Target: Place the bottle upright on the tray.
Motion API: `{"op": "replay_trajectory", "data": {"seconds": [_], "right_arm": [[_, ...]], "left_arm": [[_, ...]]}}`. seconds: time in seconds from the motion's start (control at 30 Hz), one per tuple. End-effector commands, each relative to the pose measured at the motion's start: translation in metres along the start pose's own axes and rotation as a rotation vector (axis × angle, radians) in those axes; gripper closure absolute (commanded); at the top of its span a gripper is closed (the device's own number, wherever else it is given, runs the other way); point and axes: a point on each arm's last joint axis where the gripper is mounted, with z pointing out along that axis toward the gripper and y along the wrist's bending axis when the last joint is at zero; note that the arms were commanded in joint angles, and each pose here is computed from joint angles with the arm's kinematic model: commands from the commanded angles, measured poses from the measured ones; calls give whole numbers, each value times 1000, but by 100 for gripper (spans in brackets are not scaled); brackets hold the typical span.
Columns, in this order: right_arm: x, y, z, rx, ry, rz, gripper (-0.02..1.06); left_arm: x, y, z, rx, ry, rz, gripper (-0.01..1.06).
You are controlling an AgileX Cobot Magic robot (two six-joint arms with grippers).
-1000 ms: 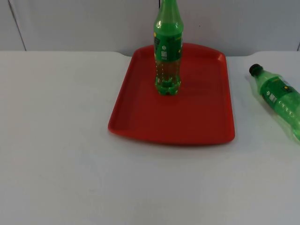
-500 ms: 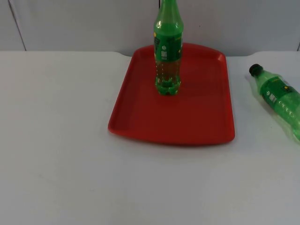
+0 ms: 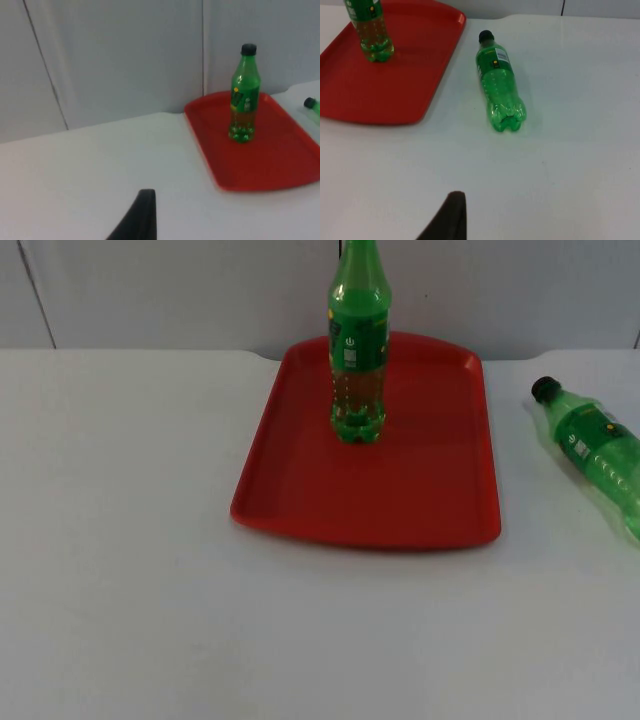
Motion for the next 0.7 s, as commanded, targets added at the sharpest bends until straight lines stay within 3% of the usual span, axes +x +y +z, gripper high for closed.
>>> {"op": "replay_trajectory", "data": {"seconds": [0.0, 0.37, 0.67], "right_arm": [[0, 0, 0, 1, -7, 4, -1], [0, 0, 0, 1, -7, 4, -1], [0, 0, 0, 1, -7, 4, -1]], "left_arm": [[9, 3, 3, -22, 74, 10, 7], [51, 2, 44, -12, 260, -28, 7], [53, 2, 50, -9, 239, -31, 7]]}}
